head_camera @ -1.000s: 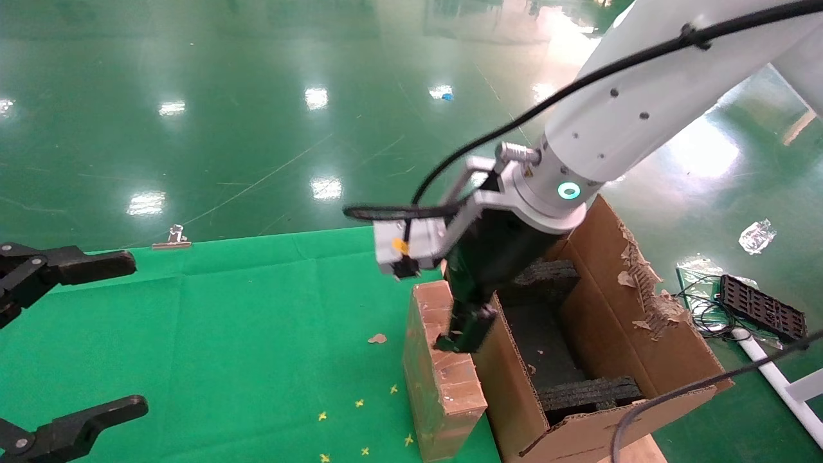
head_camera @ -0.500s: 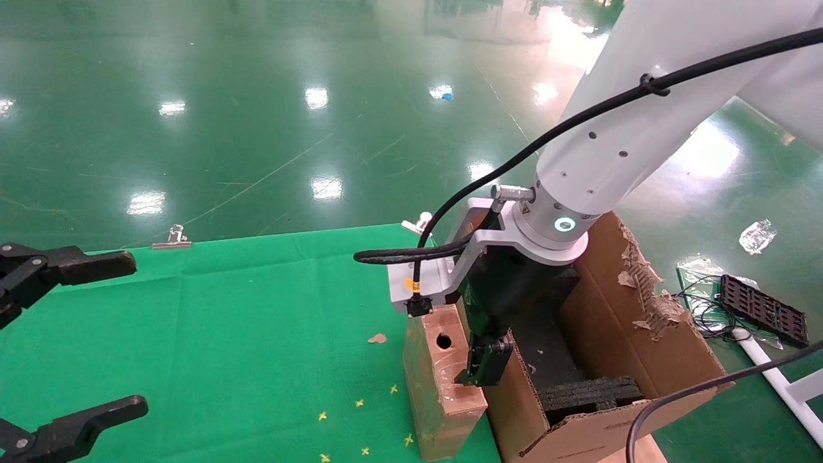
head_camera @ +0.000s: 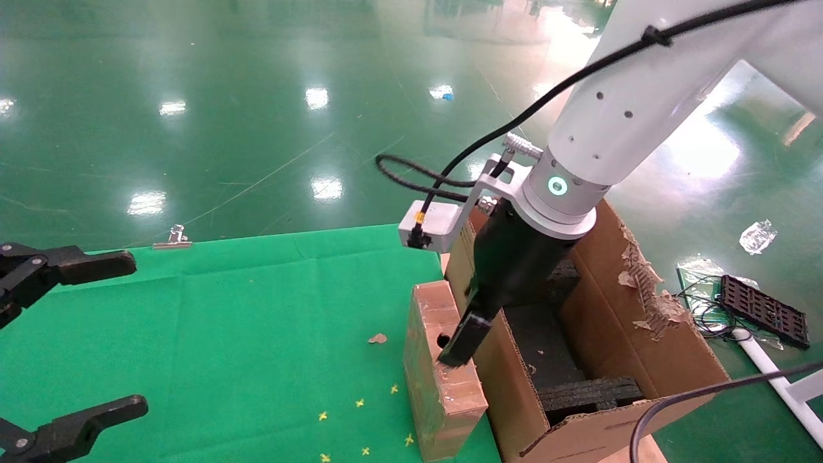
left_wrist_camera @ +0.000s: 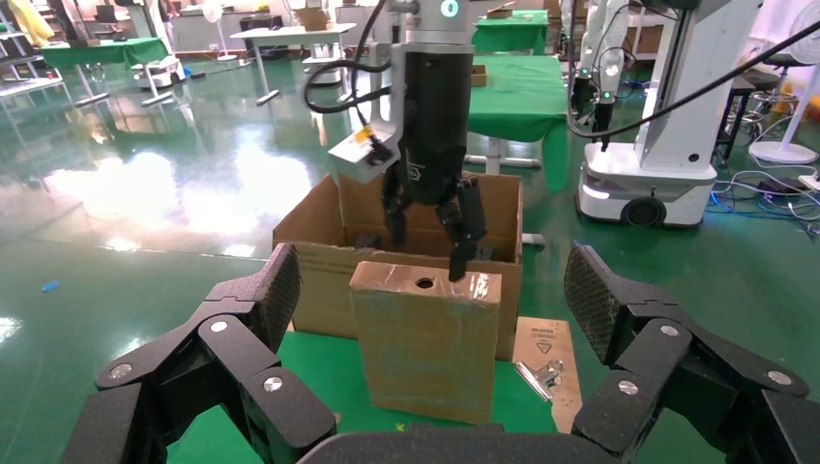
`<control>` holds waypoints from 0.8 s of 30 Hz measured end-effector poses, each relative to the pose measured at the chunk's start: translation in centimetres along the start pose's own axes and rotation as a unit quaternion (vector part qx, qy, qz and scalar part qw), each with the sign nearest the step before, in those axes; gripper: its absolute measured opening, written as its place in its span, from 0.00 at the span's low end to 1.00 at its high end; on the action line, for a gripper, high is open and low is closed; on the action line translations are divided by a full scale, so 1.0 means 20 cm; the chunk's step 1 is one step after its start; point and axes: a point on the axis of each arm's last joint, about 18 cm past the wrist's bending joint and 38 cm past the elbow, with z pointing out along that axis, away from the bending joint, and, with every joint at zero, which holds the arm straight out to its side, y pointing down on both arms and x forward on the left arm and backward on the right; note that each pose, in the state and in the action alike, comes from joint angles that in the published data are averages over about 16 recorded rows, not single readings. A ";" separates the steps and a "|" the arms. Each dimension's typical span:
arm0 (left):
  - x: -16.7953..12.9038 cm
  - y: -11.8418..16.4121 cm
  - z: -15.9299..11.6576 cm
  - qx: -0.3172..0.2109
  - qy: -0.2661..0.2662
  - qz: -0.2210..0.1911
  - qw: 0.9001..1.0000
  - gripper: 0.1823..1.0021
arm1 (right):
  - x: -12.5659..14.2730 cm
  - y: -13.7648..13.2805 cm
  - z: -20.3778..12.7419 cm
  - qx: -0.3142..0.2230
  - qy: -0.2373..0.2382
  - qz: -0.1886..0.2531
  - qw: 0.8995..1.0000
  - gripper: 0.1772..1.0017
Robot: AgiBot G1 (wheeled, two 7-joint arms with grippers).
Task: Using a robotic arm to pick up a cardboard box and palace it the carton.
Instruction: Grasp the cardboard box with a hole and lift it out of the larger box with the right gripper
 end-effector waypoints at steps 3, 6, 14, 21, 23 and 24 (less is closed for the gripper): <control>0.00 0.00 0.00 0.000 0.000 0.000 1.000 1.00 | 0.04 0.00 0.02 0.001 -0.019 0.079 0.997 1.00; 0.00 0.00 0.00 0.000 0.000 0.000 1.000 1.00 | 0.07 -0.01 0.05 0.002 -0.037 0.141 0.989 1.00; 0.00 0.00 0.00 0.000 0.000 0.000 1.000 1.00 | 0.11 -0.02 0.14 -0.010 -0.052 0.213 0.976 1.00; 0.00 0.00 0.00 0.000 0.000 0.000 1.000 1.00 | 0.11 -0.03 0.20 -0.029 -0.046 0.221 0.974 1.00; 0.00 0.00 0.00 0.000 0.000 0.000 1.000 1.00 | 0.11 -0.03 0.22 -0.034 -0.044 0.220 0.974 1.00; 0.00 0.00 0.00 0.000 0.000 0.000 1.000 1.00 | 0.11 -0.04 0.22 -0.036 -0.043 0.220 0.974 0.99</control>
